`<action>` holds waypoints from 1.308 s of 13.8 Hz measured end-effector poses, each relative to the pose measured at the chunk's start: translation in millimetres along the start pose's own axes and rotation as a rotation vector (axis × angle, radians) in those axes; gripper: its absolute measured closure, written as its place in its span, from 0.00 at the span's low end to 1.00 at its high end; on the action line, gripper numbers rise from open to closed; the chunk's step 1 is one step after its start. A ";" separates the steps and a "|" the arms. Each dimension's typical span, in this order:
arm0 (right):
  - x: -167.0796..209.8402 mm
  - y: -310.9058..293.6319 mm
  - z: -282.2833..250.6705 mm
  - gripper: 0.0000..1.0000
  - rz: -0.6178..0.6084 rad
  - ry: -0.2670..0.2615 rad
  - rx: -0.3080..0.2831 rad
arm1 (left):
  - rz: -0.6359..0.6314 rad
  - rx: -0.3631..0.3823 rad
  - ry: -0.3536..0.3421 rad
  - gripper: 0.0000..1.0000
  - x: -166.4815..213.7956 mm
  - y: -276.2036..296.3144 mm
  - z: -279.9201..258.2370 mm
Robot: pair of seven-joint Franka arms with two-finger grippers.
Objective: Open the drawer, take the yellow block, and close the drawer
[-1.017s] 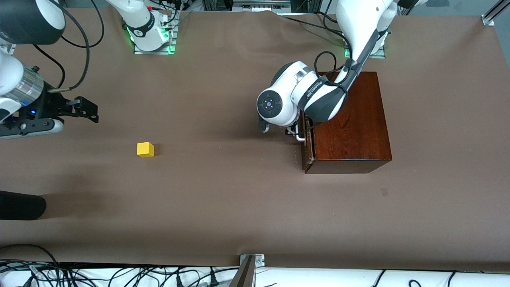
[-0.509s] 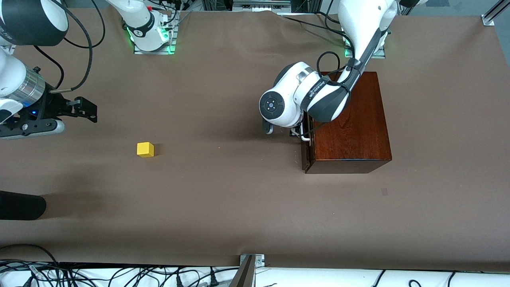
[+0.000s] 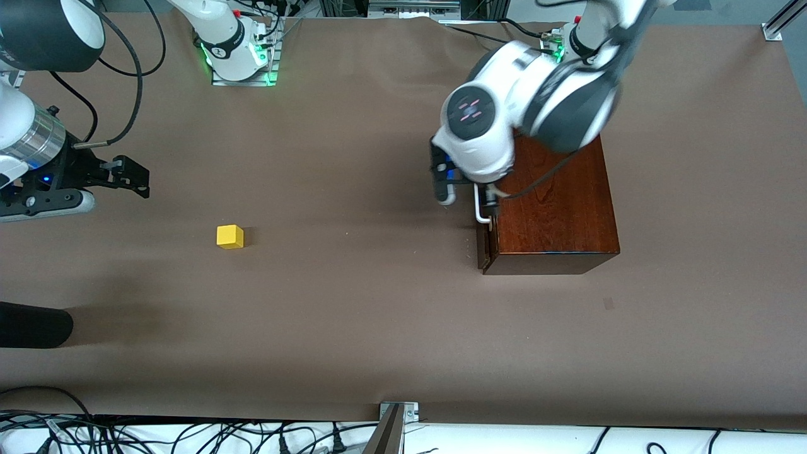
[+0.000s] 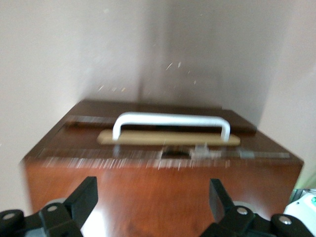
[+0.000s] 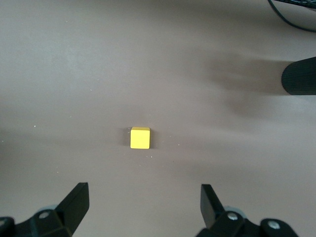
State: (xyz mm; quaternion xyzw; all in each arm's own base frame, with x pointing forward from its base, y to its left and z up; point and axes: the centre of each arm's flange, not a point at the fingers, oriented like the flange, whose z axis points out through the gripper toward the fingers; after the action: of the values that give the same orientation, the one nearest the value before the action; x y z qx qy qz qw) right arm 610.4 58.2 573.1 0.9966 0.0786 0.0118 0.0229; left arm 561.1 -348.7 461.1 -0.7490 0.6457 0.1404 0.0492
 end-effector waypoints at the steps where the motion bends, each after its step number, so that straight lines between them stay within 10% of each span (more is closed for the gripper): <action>1: 0.2 -0.9 -0.3 0.00 -0.002 0.002 0.000 | -0.036 -0.010 -0.003 0.00 -23.6 -7.5 -12.8; 10: 0.7 -2.3 -3.7 0.00 0.000 0.010 0.007 | -0.439 -0.046 0.056 0.00 -246.4 -108.5 -40.6; 18: 0.8 -3.5 -6.3 0.00 0.001 0.015 0.016 | -1.011 -0.031 0.237 0.00 -315.0 -70.8 -71.2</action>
State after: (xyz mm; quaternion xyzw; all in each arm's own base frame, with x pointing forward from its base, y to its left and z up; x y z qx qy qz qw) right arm 610.4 62.1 579.3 0.9966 0.0785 0.0188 0.0143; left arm 601.0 -55.1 607.8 -0.9787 0.2023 0.0226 0.0263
